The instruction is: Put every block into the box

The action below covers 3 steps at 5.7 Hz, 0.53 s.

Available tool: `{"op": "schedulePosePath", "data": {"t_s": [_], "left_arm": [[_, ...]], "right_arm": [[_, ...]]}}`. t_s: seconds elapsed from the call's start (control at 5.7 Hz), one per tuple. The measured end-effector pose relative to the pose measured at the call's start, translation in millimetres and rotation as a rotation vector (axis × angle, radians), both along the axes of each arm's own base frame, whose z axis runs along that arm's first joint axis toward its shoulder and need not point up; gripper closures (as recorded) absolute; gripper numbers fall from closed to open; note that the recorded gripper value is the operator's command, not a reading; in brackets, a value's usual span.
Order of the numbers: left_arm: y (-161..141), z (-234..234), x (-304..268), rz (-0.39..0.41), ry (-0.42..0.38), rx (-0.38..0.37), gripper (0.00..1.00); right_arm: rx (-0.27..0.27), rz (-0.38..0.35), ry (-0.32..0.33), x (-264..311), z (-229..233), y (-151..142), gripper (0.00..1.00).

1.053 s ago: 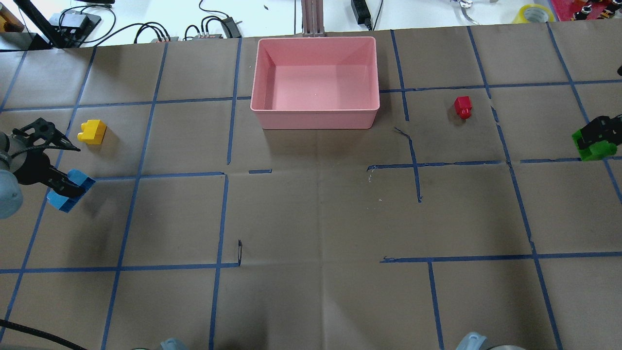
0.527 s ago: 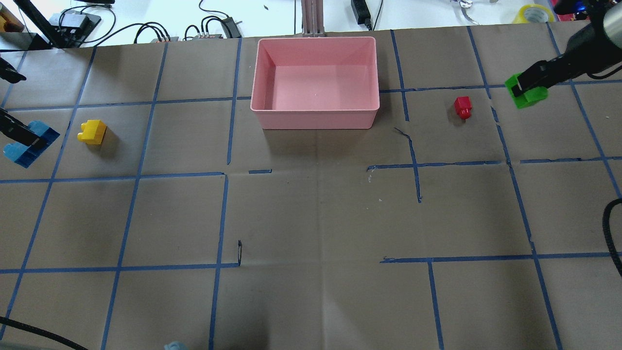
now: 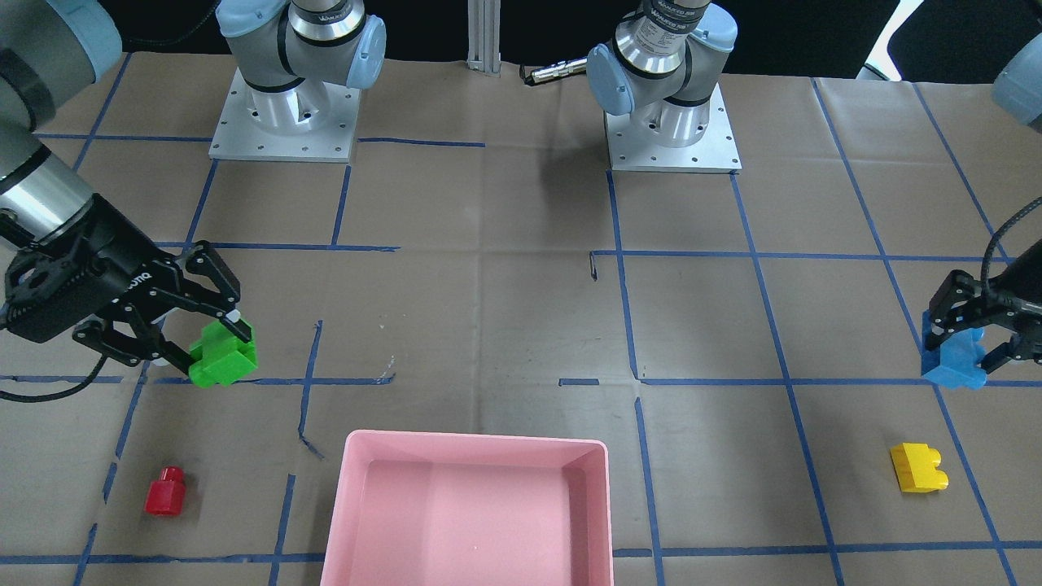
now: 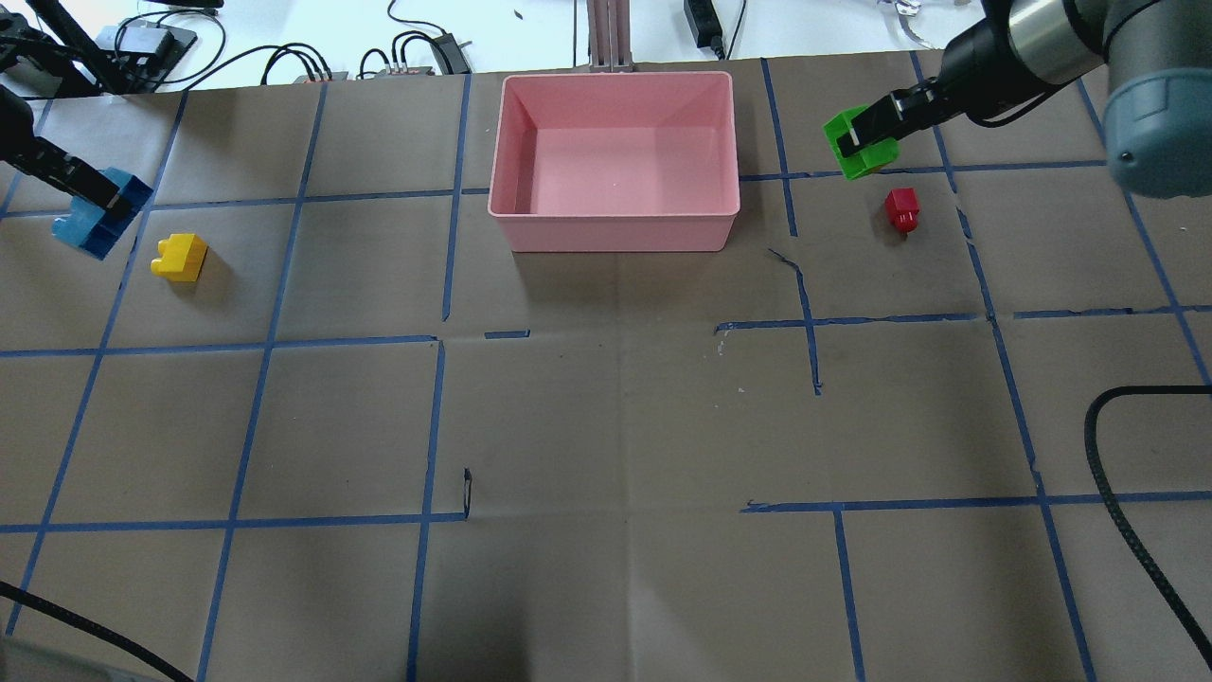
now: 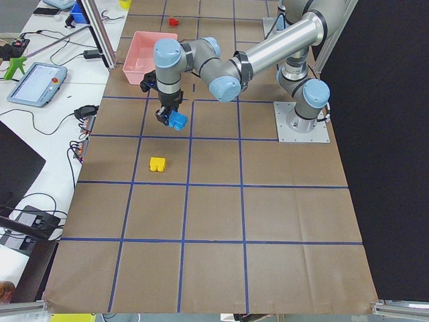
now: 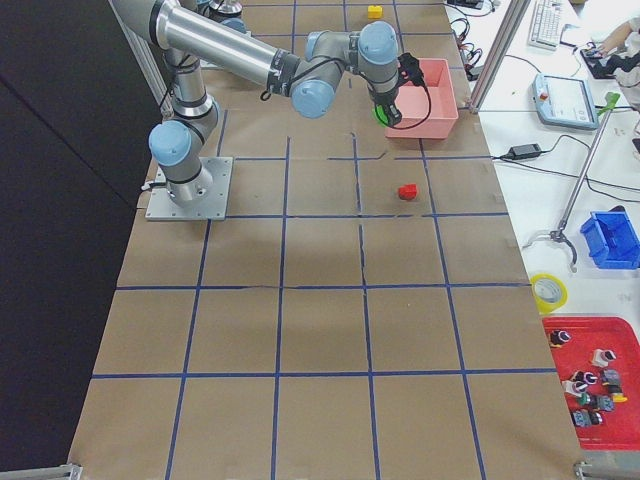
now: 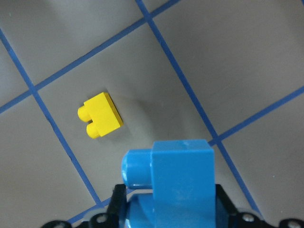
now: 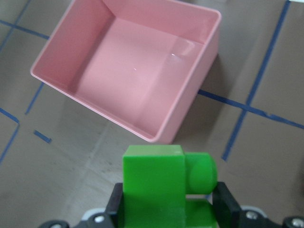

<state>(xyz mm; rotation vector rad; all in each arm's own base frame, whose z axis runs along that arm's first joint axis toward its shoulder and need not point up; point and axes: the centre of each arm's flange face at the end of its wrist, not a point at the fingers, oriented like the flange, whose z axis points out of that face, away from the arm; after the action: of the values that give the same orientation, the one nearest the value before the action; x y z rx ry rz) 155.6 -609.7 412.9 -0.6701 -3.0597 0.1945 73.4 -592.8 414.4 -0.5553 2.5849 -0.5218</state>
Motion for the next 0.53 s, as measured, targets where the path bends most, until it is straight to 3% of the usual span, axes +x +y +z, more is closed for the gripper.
{"op": "schedulePosePath", "data": {"t_s": [0.18, 0.35, 0.53], "left_arm": [[-15.0, 2.1, -31.5, 0.115, 0.02, -0.006, 0.68], [-25.4, 2.8, -63.8, 0.242, 0.041, -0.012, 0.68], [-37.2, -1.4, -94.9, 0.315, 0.055, -0.027, 0.67]], "right_arm": [[-0.01, 0.005, -0.075, 44.0, 1.9, -23.8, 0.91], [-0.012, 0.024, -0.107, 81.3, -4.5, -53.3, 0.86], [-0.001, 0.053, -0.119, 110.8, -23.9, -81.3, 0.63]]}}
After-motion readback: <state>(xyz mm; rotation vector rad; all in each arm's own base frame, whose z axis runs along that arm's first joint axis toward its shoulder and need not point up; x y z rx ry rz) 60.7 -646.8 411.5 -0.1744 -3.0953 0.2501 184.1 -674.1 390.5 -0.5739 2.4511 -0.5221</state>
